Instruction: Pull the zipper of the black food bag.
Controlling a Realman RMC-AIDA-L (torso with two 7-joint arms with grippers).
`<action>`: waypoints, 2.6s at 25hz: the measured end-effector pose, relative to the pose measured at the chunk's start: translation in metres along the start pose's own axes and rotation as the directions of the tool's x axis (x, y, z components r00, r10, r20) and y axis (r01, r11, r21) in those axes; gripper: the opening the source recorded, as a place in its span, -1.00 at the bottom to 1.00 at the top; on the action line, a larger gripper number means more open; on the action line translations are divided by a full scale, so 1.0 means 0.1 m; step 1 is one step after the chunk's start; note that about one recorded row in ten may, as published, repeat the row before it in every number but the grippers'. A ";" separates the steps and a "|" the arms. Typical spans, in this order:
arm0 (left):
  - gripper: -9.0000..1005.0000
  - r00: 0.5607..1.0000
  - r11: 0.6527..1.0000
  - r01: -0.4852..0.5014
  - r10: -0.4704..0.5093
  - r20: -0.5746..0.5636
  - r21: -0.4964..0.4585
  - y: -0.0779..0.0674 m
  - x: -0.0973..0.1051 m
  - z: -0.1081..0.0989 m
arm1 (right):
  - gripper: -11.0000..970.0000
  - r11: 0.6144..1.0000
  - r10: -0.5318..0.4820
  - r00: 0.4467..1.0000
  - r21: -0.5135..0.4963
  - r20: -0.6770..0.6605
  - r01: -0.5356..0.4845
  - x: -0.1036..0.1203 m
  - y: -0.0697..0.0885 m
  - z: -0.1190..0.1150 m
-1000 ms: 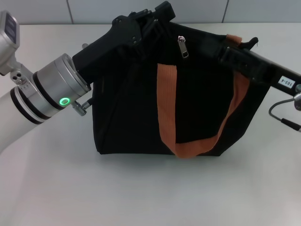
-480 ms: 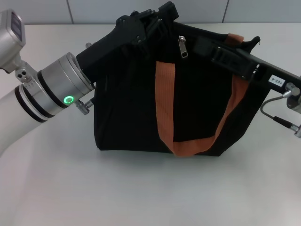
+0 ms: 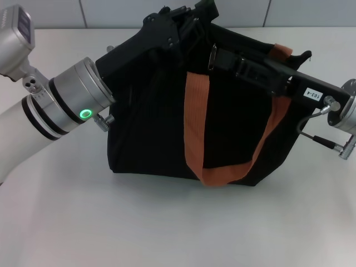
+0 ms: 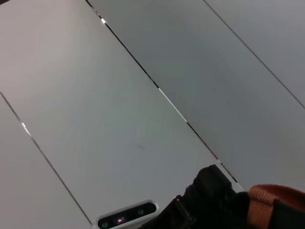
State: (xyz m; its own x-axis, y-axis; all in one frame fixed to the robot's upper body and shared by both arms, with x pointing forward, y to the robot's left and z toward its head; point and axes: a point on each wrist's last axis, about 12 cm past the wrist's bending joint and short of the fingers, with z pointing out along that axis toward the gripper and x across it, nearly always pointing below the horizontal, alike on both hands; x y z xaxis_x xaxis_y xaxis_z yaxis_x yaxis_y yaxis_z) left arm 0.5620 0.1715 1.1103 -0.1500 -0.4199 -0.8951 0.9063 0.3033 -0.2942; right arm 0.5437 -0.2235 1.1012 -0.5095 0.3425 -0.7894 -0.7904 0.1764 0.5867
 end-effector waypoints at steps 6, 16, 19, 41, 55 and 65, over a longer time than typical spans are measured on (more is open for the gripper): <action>-0.95 1.000 1.000 -0.003 0.003 0.002 0.007 0.00 -0.01 0.03 | -0.30 1.000 0.003 1.000 -0.021 -0.002 -0.003 0.00 0.02 0.00; -0.95 1.000 1.000 -0.005 0.005 0.010 -0.001 0.01 -0.02 0.04 | -0.30 1.000 0.024 1.000 -0.019 -0.005 -0.024 0.00 0.04 -0.10; -0.95 1.000 1.000 -0.001 0.001 0.011 -0.003 0.01 -0.01 0.03 | -0.30 0.999 0.001 1.000 -0.041 0.005 -0.001 -0.03 0.09 -0.17; -0.95 1.000 0.985 -0.007 0.010 0.018 -0.172 -0.13 0.29 -0.50 | -0.30 0.983 -0.146 0.927 -0.156 -0.347 0.097 -0.33 0.21 0.27; -0.95 0.999 0.995 -0.037 0.040 0.033 -0.089 -0.11 0.18 -0.31 | -0.28 0.969 -0.246 0.924 -0.070 -0.292 0.236 -0.32 0.26 0.21; -0.95 0.998 0.998 -0.039 0.041 0.050 -0.047 -0.13 0.14 -0.22 | -0.28 0.990 -0.136 0.961 0.011 -0.240 0.142 -0.34 0.27 -0.02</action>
State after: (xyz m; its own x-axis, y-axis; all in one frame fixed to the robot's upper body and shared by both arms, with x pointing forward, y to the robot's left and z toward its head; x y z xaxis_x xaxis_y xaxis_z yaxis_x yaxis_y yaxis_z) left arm 0.5394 0.1805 1.0942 -0.0925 -0.4492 -0.8887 0.8918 0.3595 -0.2745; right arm 0.5391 -0.2321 1.1439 -0.4641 0.0839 -0.8818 -0.8512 0.2331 0.4702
